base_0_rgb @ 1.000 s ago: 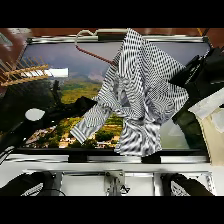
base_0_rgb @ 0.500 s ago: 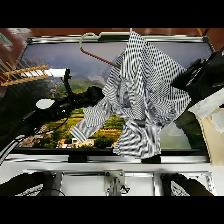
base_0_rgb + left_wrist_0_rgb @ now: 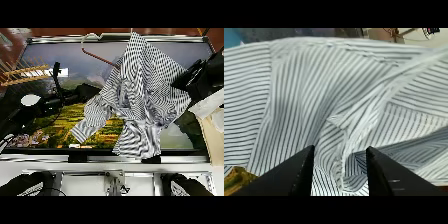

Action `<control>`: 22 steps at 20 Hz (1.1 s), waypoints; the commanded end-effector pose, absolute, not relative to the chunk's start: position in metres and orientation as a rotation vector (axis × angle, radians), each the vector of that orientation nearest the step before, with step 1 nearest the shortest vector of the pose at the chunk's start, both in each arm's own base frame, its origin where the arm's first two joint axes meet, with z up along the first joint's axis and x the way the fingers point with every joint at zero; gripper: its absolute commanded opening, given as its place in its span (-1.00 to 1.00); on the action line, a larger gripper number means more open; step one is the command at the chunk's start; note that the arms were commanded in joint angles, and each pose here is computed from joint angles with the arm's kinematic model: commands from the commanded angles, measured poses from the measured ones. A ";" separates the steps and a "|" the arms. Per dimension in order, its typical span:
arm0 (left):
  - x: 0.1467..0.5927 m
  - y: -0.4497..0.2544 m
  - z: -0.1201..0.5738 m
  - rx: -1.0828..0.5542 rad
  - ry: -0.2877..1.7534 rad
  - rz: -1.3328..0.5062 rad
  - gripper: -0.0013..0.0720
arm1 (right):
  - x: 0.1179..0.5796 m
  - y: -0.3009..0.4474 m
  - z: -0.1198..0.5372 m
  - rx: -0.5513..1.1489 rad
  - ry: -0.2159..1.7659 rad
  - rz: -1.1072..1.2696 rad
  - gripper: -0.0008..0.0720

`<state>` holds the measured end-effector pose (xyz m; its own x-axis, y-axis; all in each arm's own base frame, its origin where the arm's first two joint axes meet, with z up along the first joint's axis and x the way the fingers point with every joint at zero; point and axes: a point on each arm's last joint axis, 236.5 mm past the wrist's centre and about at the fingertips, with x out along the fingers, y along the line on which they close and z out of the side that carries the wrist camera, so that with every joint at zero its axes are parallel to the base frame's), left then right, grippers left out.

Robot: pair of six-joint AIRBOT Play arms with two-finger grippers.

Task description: Fold the shirts.

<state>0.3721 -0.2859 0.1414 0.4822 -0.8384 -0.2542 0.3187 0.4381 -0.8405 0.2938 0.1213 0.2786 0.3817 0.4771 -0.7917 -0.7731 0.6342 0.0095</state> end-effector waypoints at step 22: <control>0.494 -0.192 0.236 -0.853 0.348 -0.514 -0.81 | 0.291 0.139 0.289 -0.347 0.807 0.891 -0.75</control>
<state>0.4871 -0.1960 0.2132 0.8257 -0.5494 -0.1277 0.2509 0.5606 -0.7891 0.2897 0.1369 0.2867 0.3640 0.5425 -0.7571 -0.7946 0.6050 0.0514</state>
